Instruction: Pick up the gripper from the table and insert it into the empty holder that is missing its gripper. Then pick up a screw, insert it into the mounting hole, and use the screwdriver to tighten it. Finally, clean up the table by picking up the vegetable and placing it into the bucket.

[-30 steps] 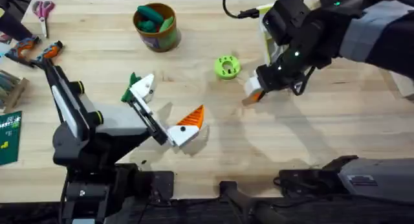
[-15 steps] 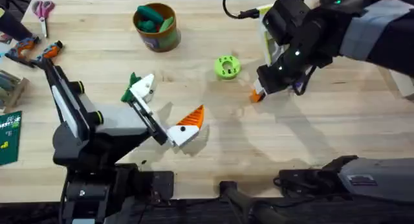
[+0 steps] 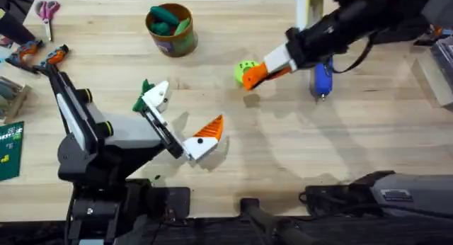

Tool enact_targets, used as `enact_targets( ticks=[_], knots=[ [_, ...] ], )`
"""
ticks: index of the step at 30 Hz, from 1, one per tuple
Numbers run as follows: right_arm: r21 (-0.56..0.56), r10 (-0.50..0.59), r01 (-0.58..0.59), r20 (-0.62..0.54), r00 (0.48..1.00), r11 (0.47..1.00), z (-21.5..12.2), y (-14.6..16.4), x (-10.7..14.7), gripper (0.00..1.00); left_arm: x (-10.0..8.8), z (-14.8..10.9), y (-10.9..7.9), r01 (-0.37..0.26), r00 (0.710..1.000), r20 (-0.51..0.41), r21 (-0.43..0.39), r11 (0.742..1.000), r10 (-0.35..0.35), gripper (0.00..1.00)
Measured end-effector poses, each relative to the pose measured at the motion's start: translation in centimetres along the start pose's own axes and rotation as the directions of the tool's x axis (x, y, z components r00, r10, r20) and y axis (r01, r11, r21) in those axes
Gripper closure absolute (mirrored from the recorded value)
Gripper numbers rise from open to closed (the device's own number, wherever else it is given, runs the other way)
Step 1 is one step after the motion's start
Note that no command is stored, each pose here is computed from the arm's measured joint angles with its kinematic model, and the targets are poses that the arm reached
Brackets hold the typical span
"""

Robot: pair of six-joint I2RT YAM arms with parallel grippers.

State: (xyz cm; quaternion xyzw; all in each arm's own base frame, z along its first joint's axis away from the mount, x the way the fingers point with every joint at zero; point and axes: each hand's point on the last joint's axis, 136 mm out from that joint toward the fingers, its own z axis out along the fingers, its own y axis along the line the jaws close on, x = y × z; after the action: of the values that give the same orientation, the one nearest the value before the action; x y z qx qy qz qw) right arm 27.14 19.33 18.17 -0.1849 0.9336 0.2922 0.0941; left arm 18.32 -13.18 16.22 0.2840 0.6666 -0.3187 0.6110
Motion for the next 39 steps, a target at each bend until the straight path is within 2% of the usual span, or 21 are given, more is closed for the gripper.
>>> enact_targets(
  ticks=[5, 12, 18, 28, 31, 34, 39],
  knots=[
    [-0.217, 0.114, -0.109, 0.012, 0.993, 0.970, -2.2, 0.9, -0.2, 0.987, 0.0, 0.0, 0.0, 0.000, 1.000, 0.000, 0.000, 1.000, 0.000, 0.015],
    [-0.388, 0.072, -0.039, 0.069, 0.995, 0.921, -3.7, 1.9, -1.1, 0.988, 0.0, 0.0, 0.0, -0.001, 1.000, 0.000, 0.000, 1.000, 0.001, 0.015],
    [-0.570, 0.037, -0.008, 0.040, 0.999, 0.821, -1.7, 2.8, -1.9, 0.988, 0.0, 0.0, -0.1, -0.004, 1.000, -0.001, 0.008, 1.000, 0.004, 0.015],
    [-0.721, -0.020, -0.024, -0.052, 0.998, 0.692, 3.4, 4.3, -1.2, 0.988, 0.2, -0.1, -1.6, -0.024, 1.000, -0.006, 0.093, 0.995, 0.025, 0.015],
    [-0.777, -0.076, 0.015, -0.043, 0.996, 0.629, 4.4, 6.5, -0.6, 0.988, 0.2, -0.1, -1.8, -0.027, 1.000, -0.006, 0.107, 0.994, 0.028, 0.015],
    [-0.799, -0.115, 0.037, -0.040, 0.993, 0.601, 4.7, 8.0, -0.1, 0.988, 0.2, -0.1, -1.9, -0.027, 1.000, -0.006, 0.108, 0.994, 0.027, 0.015],
    [-0.809, -0.161, 0.050, -0.056, 0.985, 0.586, 5.5, 9.5, 0.6, 0.988, 0.2, -0.1, -1.9, -0.027, 1.000, -0.006, 0.108, 0.994, 0.028, 0.015]
  ],
)
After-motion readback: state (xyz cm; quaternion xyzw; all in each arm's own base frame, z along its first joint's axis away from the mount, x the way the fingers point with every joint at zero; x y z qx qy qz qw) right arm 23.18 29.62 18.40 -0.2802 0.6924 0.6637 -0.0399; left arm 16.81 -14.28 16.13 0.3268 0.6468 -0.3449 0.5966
